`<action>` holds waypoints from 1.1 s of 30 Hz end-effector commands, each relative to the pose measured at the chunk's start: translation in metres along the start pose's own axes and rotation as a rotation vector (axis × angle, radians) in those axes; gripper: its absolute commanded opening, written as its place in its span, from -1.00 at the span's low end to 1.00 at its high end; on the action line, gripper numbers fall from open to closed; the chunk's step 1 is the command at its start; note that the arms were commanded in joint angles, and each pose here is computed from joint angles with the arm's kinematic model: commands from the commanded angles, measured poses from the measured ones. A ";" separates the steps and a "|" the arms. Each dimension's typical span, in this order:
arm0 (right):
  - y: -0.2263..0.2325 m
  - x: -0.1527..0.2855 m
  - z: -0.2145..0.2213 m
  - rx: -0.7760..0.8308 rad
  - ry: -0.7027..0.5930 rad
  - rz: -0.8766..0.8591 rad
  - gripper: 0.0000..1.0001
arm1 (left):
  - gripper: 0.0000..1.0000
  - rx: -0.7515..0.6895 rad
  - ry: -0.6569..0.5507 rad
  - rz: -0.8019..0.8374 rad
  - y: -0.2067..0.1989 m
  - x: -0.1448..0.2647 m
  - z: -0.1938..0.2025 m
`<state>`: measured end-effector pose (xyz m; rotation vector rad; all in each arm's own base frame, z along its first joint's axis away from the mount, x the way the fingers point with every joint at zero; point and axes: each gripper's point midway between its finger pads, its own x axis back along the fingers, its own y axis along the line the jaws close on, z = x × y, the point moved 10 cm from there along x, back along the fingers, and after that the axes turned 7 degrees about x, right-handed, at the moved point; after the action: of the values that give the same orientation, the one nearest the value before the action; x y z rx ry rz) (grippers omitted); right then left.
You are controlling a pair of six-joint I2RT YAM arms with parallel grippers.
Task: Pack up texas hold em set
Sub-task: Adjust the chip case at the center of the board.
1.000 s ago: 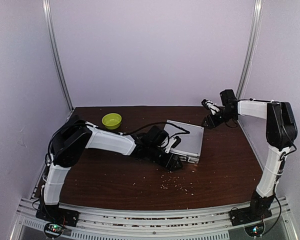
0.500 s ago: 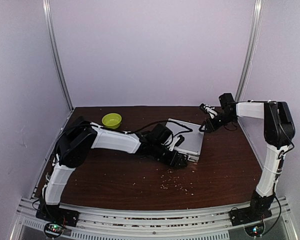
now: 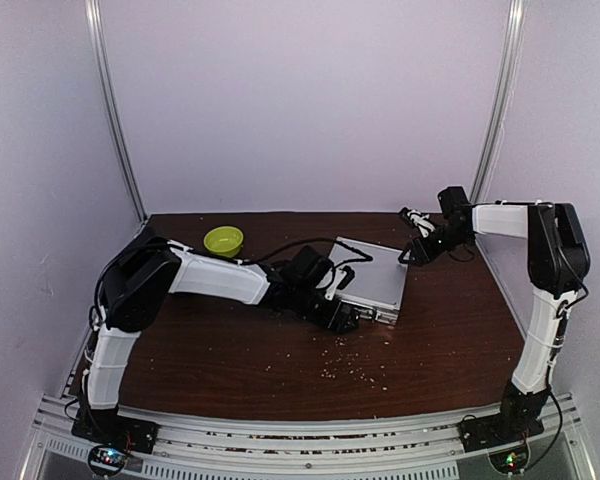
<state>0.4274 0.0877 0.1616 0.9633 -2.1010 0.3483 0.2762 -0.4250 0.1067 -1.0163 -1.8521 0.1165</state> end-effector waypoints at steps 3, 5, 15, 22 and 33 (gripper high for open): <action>0.025 -0.019 0.018 -0.043 0.060 -0.163 0.13 | 0.49 -0.072 -0.113 0.006 0.003 0.000 -0.006; 0.026 -0.020 0.019 -0.046 0.062 -0.169 0.13 | 0.49 -0.070 -0.139 0.022 0.004 -0.002 -0.005; 0.036 -0.029 0.024 -0.047 0.095 -0.225 0.12 | 0.44 -0.058 -0.114 0.114 -0.006 -0.025 -0.001; 0.039 -0.031 0.025 -0.044 0.104 -0.243 0.12 | 0.37 -0.066 -0.045 0.119 -0.011 -0.035 0.001; 0.041 -0.030 0.025 -0.040 0.105 -0.254 0.11 | 0.37 -0.110 -0.185 0.167 -0.029 -0.003 -0.014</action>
<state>0.4267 0.0881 0.1563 0.9723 -2.0890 0.3482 0.2702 -0.4457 0.1018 -1.1188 -1.8404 0.1497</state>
